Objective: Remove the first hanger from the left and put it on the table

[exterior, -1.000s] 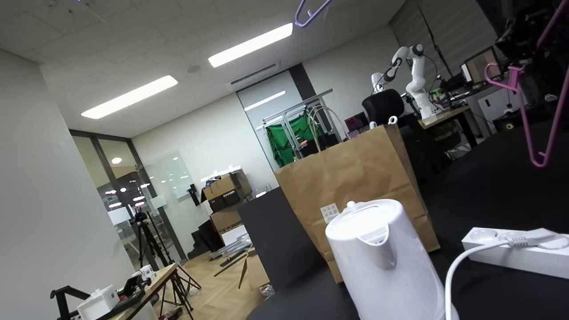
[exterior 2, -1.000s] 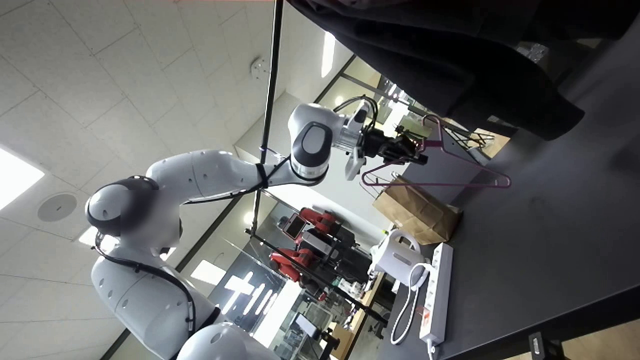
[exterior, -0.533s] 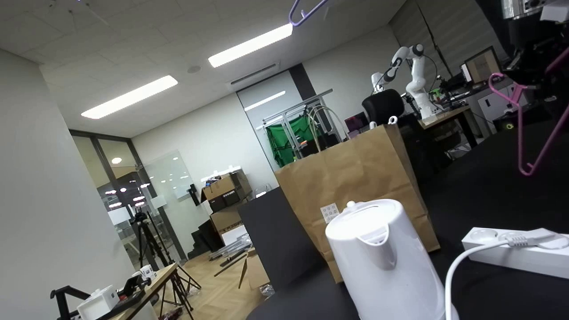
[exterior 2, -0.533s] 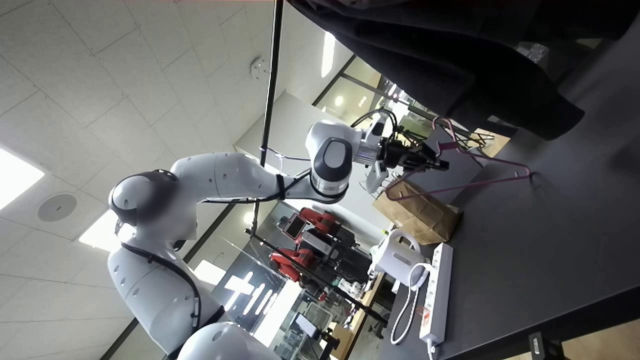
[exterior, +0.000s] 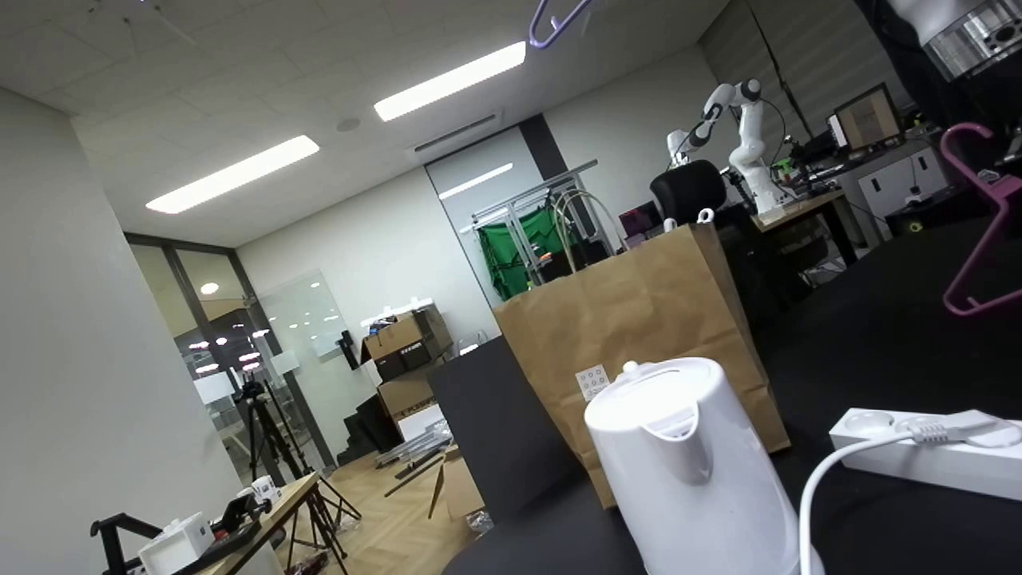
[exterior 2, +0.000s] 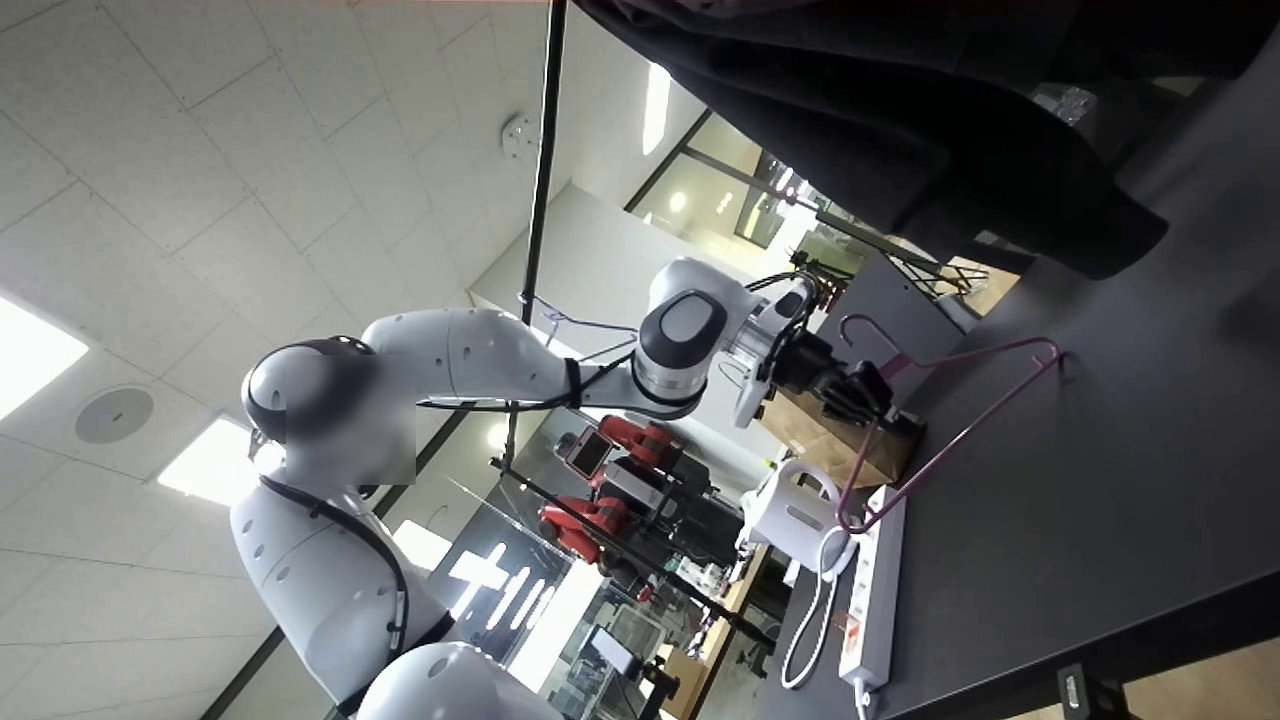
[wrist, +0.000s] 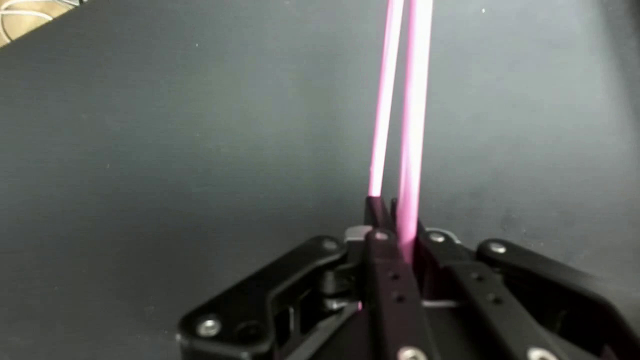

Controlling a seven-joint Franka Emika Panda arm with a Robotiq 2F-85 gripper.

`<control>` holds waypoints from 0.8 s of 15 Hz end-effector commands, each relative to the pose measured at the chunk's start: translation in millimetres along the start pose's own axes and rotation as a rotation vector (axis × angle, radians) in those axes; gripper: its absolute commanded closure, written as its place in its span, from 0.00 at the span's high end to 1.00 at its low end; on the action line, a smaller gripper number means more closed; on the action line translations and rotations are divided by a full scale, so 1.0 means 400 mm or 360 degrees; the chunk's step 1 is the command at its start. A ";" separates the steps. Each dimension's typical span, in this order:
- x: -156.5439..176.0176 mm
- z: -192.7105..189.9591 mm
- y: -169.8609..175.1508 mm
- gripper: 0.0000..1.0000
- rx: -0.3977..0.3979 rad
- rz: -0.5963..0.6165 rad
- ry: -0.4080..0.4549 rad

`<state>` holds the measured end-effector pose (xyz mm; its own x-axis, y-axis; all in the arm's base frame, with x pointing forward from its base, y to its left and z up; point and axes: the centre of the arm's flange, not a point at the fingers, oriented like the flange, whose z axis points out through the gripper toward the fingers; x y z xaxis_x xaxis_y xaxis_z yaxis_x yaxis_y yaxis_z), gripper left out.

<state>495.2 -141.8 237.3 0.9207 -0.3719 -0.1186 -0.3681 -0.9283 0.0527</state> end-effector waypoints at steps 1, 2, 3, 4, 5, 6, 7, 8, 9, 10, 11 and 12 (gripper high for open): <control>0.038 0.016 0.010 0.02 -0.0085 0.0026 -0.0102; 0.049 0.033 0.023 0.02 -0.0121 0.0030 -0.0106; 0.060 0.048 0.034 0.02 -0.0144 0.0036 -0.0125; 0.072 0.064 0.047 0.02 -0.0161 0.0033 -0.0148; 0.086 0.085 0.063 0.02 -0.0176 0.0036 -0.0174; 0.096 0.102 0.076 0.02 -0.0188 0.0051 -0.0193; 0.106 0.117 0.088 0.02 -0.0196 0.0062 -0.0204; 0.112 0.125 0.096 0.02 -0.0192 0.0073 -0.0210; 0.118 0.131 0.101 0.02 -0.0190 0.0085 -0.0211; 0.125 0.136 0.103 0.02 -0.0203 0.0089 -0.0200; 0.133 0.140 0.102 0.02 -0.0217 0.0092 -0.0183; 0.141 0.143 0.101 0.02 -0.0218 0.0097 -0.0176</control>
<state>508.3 -195.9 175.3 0.8847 -0.4044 -0.2320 -0.3732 -0.9125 0.1673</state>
